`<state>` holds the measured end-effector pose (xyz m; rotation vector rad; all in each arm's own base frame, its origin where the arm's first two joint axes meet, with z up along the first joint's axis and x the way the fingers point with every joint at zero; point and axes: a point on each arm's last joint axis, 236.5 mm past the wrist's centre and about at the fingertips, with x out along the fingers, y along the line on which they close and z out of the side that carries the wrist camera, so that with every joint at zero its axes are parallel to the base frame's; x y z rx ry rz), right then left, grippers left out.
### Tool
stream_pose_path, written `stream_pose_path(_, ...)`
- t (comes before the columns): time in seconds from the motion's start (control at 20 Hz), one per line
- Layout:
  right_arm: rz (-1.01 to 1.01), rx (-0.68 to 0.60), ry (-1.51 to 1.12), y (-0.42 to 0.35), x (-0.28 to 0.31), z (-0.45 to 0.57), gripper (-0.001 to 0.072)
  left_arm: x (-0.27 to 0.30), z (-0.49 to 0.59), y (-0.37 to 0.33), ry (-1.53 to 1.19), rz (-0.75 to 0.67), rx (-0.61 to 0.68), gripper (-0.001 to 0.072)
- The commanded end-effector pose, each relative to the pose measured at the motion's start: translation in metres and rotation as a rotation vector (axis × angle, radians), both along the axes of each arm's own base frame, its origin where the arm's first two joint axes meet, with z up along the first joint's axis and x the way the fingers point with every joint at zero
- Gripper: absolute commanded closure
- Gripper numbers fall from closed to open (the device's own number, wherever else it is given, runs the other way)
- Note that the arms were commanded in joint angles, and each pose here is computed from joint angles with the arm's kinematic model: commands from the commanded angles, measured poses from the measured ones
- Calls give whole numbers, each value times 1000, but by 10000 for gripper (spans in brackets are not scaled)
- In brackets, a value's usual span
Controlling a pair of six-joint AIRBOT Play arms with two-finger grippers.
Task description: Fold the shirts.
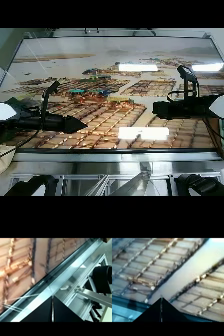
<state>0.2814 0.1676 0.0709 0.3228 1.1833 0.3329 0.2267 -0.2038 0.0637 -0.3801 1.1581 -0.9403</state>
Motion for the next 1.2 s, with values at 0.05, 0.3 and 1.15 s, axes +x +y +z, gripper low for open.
stream_pose_path(0.05, 1, 0, 0, 0, 0, 0, 686, 0, 0, 0, 0, 0, 0, 686)
stream_pose_path(0.3, 1, 0, 0, 0, 0, 0, 687, 12, 3, 7, -22, 42, 9, 383)
stream_pose_path(1.15, 1, 0, -1, 0, 0, 0, 686, 52, 19, 373, 124, 1104, 375, -5)
